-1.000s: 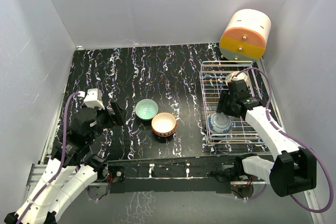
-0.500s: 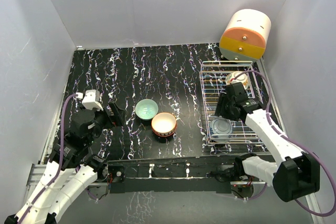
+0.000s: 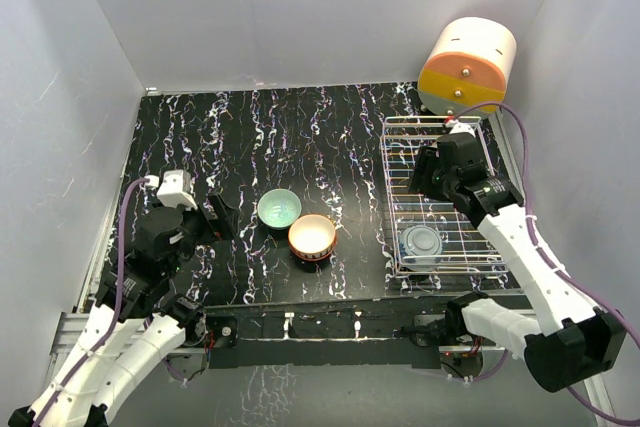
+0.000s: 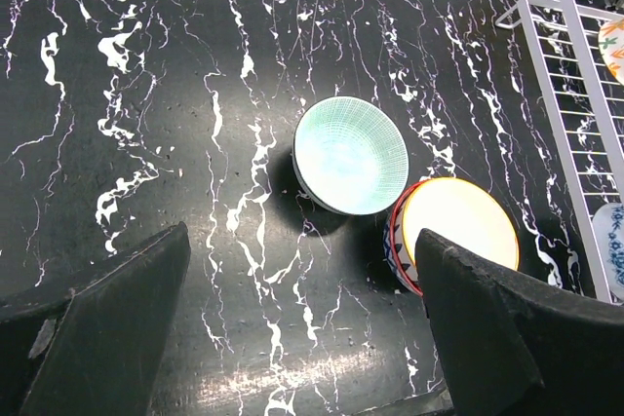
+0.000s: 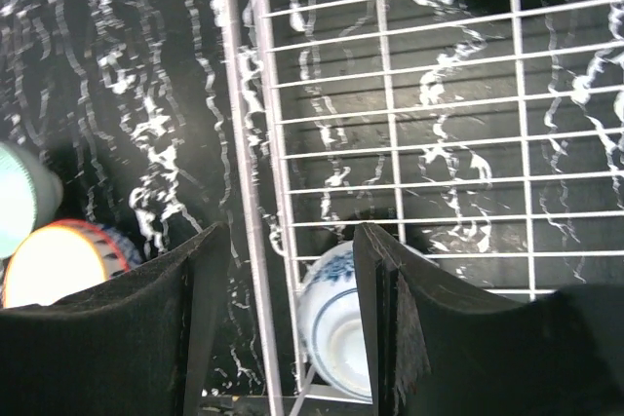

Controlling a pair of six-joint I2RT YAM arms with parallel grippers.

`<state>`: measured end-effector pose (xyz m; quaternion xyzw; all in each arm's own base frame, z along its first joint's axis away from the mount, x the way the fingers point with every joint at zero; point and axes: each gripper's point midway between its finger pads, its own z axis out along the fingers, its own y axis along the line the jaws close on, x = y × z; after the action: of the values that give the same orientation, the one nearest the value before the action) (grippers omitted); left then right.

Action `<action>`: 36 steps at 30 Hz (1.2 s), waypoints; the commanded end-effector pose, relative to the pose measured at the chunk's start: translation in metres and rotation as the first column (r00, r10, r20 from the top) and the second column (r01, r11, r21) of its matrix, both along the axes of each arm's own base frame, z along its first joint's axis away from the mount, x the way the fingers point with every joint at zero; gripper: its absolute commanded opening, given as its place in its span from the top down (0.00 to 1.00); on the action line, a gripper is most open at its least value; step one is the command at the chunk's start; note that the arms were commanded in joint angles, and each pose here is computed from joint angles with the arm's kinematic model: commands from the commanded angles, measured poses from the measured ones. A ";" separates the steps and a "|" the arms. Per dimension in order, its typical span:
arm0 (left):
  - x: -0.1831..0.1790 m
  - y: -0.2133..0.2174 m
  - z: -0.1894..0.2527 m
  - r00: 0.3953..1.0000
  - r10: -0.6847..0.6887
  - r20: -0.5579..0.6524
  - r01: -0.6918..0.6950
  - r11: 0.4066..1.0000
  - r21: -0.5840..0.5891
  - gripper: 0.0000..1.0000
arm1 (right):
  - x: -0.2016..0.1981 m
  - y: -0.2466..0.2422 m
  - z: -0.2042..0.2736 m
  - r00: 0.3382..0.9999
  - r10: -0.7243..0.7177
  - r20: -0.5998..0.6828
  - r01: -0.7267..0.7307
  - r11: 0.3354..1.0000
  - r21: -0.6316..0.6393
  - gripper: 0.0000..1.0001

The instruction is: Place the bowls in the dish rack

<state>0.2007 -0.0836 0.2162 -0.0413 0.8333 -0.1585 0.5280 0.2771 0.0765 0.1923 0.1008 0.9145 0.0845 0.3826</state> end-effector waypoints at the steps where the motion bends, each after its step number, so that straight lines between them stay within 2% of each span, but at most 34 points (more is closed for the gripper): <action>1: 0.003 0.005 0.000 0.999 0.043 -0.015 -0.043 0.999 0.007 0.03 | 0.005 0.034 0.048 0.984 0.103 0.143 -0.110 0.993 0.040 0.44; 7: 0.009 0.006 0.010 0.997 0.072 -0.010 -0.072 0.997 0.003 0.03 | 0.000 0.103 0.069 0.945 0.257 0.202 -0.274 0.960 0.061 0.44; 11: 0.010 0.010 0.024 0.996 0.091 0.010 -0.091 0.996 0.006 0.03 | -0.011 0.163 0.071 0.894 0.388 0.225 -0.404 0.914 0.030 0.44; 16: 0.006 0.023 0.035 0.990 0.139 0.031 -0.139 0.990 0.014 0.03 | -0.038 0.219 0.051 0.813 0.548 0.199 -0.558 0.830 -0.003 0.44; 20: 0.002 0.031 0.039 0.983 0.174 0.049 -0.175 0.985 0.006 0.03 | -0.076 0.259 0.023 0.728 0.669 0.150 -0.674 0.738 -0.022 0.44; 27: -0.002 0.042 0.047 0.972 0.225 0.071 -0.225 0.974 -0.007 0.03 | -0.108 0.291 -0.014 0.625 0.774 0.102 -0.779 0.627 0.023 0.45; 31: -0.005 0.047 0.054 0.966 0.242 0.092 -0.241 0.970 -0.024 0.03 | -0.108 0.299 -0.034 0.602 0.795 0.075 -0.798 0.603 0.006 0.46; 36: -0.008 0.050 0.052 0.965 0.249 0.089 -0.247 0.969 -0.024 0.03 | -0.107 0.312 -0.051 0.540 0.841 0.035 -0.841 0.541 -0.024 0.48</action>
<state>0.1967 -0.0406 0.2577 -0.1298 0.8046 -0.1003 0.5708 0.1625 0.3640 0.1307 -0.3263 0.8682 0.2319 0.2931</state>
